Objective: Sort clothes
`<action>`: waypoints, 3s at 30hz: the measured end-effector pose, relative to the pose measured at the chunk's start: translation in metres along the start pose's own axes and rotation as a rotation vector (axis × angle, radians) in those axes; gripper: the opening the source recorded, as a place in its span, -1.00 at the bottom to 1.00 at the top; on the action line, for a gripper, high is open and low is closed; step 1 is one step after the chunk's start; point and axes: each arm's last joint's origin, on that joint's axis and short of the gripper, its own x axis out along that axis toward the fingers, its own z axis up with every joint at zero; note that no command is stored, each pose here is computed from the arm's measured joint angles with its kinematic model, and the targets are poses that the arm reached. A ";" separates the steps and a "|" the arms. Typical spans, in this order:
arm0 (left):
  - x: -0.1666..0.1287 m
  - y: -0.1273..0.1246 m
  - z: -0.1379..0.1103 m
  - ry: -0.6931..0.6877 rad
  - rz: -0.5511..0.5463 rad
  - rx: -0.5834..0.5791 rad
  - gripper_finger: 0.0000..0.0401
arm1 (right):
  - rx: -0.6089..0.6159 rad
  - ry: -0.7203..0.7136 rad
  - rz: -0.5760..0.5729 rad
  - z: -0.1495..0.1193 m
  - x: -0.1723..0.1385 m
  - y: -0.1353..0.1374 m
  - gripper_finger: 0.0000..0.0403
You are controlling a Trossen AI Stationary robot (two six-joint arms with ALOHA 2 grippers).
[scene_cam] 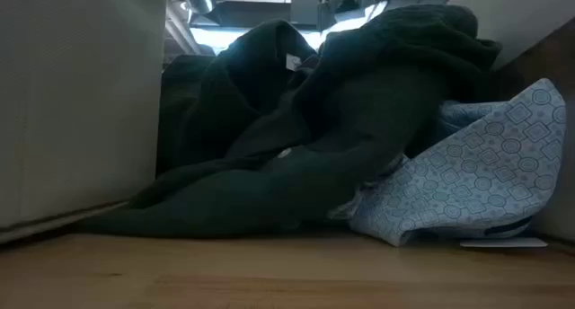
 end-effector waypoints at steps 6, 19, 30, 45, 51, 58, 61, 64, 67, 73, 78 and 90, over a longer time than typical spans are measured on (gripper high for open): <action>0.000 0.000 0.000 0.000 0.000 0.000 -0.97 | 0.000 0.000 0.000 0.000 0.000 0.000 -0.89; 0.000 0.000 0.000 0.000 0.000 0.000 -0.97 | 0.000 0.000 0.000 0.000 0.000 0.000 -0.89; 0.000 0.000 0.000 0.000 0.000 0.000 -0.97 | 0.000 0.000 0.000 0.000 0.000 0.000 -0.89; 0.000 0.000 0.000 0.000 0.000 0.000 -0.97 | 0.000 -0.001 0.000 0.000 0.000 0.000 -0.89; 0.000 0.000 0.000 0.000 0.000 0.000 -0.97 | 0.020 -0.034 -0.030 0.005 0.000 0.000 -0.89; 0.000 0.000 0.000 0.000 0.000 0.000 -0.97 | 0.081 -0.099 -0.076 0.011 -0.001 -0.002 -0.89; 0.000 0.000 0.000 -0.001 0.000 -0.007 -0.97 | 0.066 -0.164 -0.167 0.016 -0.002 -0.004 -0.89; 0.000 0.000 0.001 -0.009 0.004 -0.071 -0.97 | 0.051 -0.233 -0.229 0.024 -0.004 -0.005 -0.89; 0.000 0.000 0.004 -0.045 0.001 -0.078 -0.97 | 0.034 -0.250 -0.266 0.037 -0.005 -0.005 -0.89; 0.000 0.000 0.005 -0.052 0.000 -0.080 -0.97 | -0.022 -0.208 -0.363 0.075 0.003 -0.003 -0.89; 0.000 0.000 0.006 -0.062 0.020 0.009 -0.97 | -0.089 -0.048 -0.560 0.108 0.022 -0.005 -0.89; -0.001 0.002 0.011 -0.109 0.087 0.074 -0.97 | -0.211 0.189 -0.853 0.180 0.065 -0.009 -0.89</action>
